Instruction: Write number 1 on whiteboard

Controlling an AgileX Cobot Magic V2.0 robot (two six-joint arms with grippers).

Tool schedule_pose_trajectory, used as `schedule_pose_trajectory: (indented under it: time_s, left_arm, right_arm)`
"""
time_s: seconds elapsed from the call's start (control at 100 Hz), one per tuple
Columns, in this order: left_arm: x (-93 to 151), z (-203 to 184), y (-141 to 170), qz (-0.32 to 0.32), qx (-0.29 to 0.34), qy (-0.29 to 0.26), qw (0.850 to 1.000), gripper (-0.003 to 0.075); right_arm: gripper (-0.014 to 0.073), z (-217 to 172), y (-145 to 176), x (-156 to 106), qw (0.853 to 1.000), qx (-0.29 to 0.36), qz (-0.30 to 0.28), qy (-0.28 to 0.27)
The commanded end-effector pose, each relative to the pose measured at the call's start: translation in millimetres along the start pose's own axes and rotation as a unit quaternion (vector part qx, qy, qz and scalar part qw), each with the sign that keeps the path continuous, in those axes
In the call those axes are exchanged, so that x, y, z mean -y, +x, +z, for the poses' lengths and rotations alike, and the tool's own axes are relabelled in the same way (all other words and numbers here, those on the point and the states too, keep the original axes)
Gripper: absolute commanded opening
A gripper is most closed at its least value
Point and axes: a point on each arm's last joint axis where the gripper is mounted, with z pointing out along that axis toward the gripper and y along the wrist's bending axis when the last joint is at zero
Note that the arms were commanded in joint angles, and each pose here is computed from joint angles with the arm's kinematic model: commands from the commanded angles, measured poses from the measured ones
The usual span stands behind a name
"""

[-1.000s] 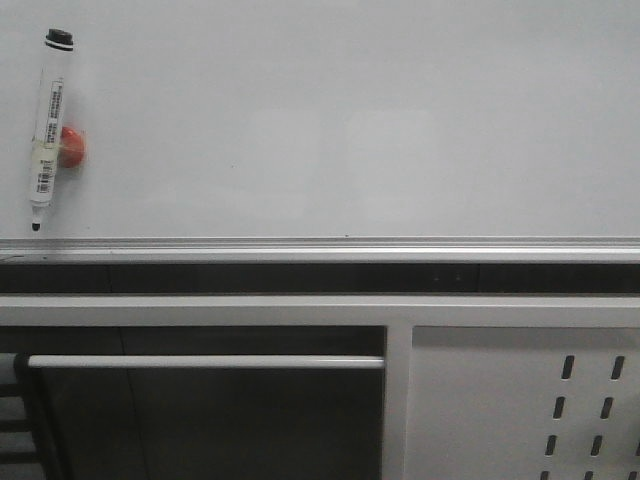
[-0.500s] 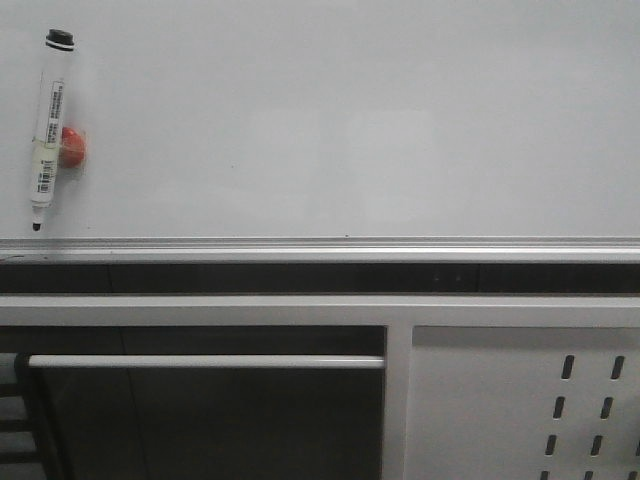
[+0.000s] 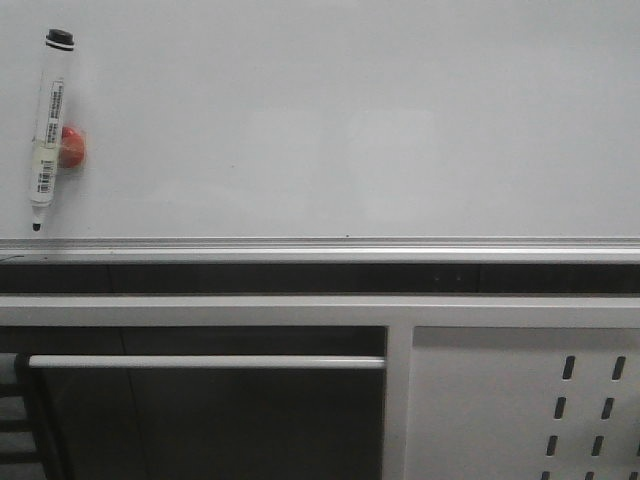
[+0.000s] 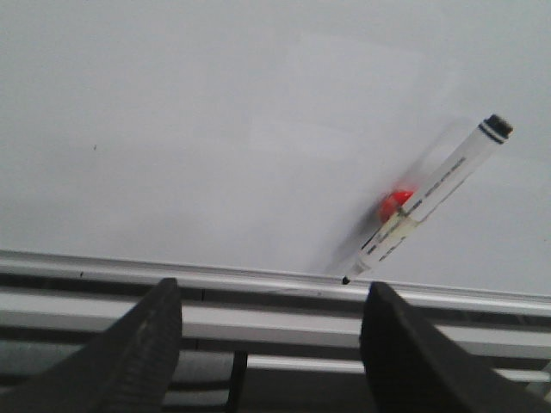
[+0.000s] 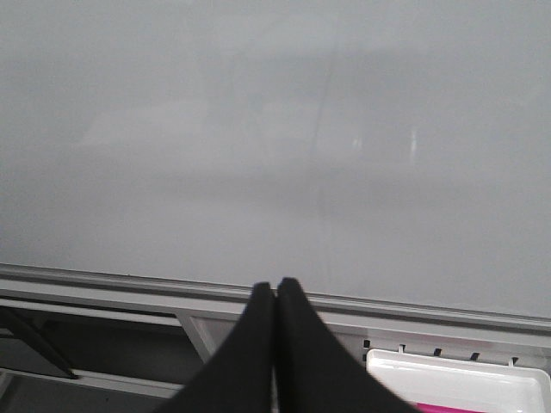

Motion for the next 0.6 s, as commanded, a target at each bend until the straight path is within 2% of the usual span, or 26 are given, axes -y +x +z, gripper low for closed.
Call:
schedule_pose_trajectory:
  time_s: [0.0,0.12,0.21,0.31,0.59]
  left_arm:
    - [8.1,-0.5,-21.2,0.02,0.088,0.036,0.995,0.0409]
    - [24.8,5.1,-10.0,0.088,0.127,0.125,0.98,0.0408]
    - [33.8,12.0,2.8,0.105,0.13,0.168,0.972,0.0388]
    - [36.6,23.9,12.4,0.105,0.119,0.171,0.972,0.0367]
    - [43.4,58.3,22.1,0.109,0.117,0.16,0.974,0.0367]
  right_arm:
    - [-0.0062,-0.7,-12.3,-0.9,0.999,0.037,-0.003,-0.003]
    - [-0.0062,-0.7,-12.3,-0.9,0.999,0.037,-0.003,-0.003]
    - [-0.0062,-0.7,-12.3,-0.9,0.999,0.037,-0.003,-0.003]
    - [-0.0062,-0.7,-12.3,-0.9,0.999,0.037,-0.003,-0.003]
    - [-0.0062,-0.7,-12.3,-0.9,0.999,0.037,-0.003,-0.003]
